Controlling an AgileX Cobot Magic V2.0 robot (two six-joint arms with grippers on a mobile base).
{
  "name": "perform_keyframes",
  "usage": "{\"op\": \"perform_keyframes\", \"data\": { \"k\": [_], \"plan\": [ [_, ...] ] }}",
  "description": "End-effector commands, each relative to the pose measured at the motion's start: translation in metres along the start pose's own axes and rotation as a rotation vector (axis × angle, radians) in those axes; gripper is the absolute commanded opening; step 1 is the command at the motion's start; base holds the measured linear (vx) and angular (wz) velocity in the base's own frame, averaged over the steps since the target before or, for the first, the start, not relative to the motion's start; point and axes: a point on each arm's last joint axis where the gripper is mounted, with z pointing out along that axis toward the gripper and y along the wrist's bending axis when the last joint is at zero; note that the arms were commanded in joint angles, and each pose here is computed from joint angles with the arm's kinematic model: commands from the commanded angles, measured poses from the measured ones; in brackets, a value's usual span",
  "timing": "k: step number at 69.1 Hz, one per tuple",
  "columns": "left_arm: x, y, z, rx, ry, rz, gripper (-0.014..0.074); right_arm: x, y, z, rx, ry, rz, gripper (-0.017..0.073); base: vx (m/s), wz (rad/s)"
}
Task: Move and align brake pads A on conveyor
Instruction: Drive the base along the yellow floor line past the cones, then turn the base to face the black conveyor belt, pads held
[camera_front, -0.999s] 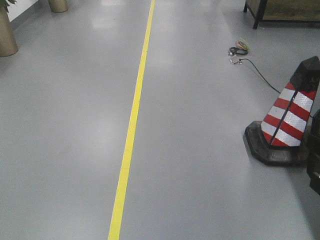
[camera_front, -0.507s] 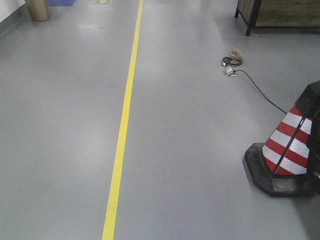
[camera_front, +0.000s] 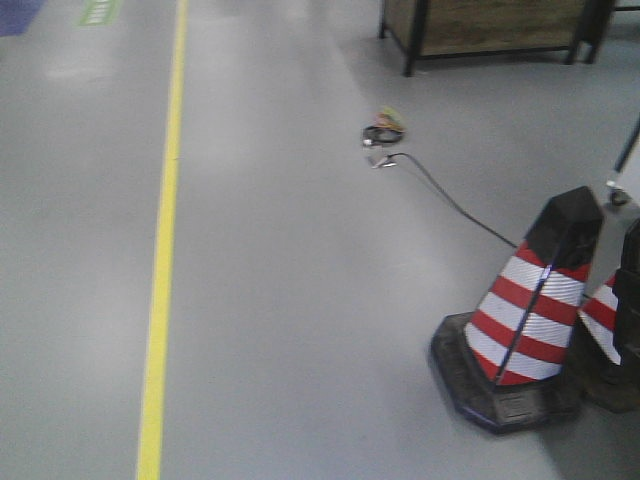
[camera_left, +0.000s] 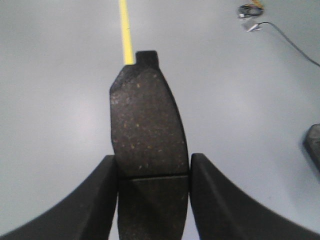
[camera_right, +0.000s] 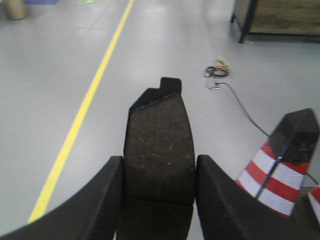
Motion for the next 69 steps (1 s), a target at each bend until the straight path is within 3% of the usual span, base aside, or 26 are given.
{"op": "perform_keyframes", "data": {
  "k": [1,69],
  "plan": [
    [-0.0159,-0.0007,-0.0071,0.003,-0.12,-0.006,0.0114,-0.0181,-0.0017,-0.0047,0.017,-0.121,-0.01,0.0185,0.42,-0.56],
    [-0.0159,-0.0007,-0.0071,0.003,-0.12,-0.006,0.0114,-0.0181,-0.0017,-0.0047,0.017,-0.121,-0.01,0.0185,0.4,-0.6]
  ]
}}
